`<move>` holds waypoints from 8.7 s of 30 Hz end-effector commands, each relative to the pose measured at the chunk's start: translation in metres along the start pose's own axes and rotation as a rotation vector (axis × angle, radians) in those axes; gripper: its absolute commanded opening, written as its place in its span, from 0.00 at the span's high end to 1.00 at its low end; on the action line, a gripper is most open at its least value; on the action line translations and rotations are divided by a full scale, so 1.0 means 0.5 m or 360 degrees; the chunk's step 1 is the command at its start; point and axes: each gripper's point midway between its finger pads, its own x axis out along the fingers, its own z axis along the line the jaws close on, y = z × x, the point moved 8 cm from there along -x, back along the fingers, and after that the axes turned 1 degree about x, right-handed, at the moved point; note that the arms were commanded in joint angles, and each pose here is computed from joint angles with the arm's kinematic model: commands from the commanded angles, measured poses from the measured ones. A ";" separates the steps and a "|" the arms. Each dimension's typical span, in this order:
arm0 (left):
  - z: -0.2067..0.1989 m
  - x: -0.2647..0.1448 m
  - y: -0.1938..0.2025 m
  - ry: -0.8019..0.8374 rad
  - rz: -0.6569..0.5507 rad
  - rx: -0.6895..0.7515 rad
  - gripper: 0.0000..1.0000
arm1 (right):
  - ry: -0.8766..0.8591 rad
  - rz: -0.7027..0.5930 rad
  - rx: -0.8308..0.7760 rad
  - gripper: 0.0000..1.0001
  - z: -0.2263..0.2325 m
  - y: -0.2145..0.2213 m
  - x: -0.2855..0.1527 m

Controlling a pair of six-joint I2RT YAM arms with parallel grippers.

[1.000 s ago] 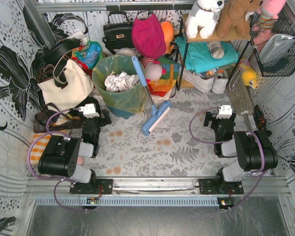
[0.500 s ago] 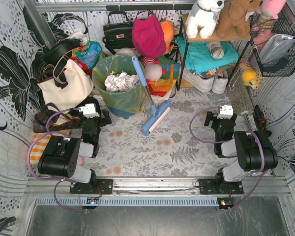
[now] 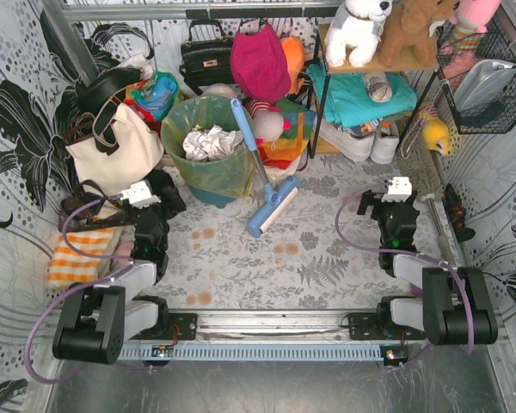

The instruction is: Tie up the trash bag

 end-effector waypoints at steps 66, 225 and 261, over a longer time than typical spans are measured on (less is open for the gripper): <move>-0.067 -0.129 -0.324 0.0226 0.0076 -0.0089 0.02 | -0.2086 -0.0328 0.0008 0.33 0.622 -0.498 0.112; -0.140 0.297 -0.395 0.0060 0.0900 0.0318 0.51 | -0.0669 0.0863 0.1292 0.61 0.664 -0.475 -0.006; -0.174 0.237 -0.378 0.0196 0.1035 0.0270 1.00 | -0.0691 0.0719 0.1007 1.00 0.648 -0.516 0.001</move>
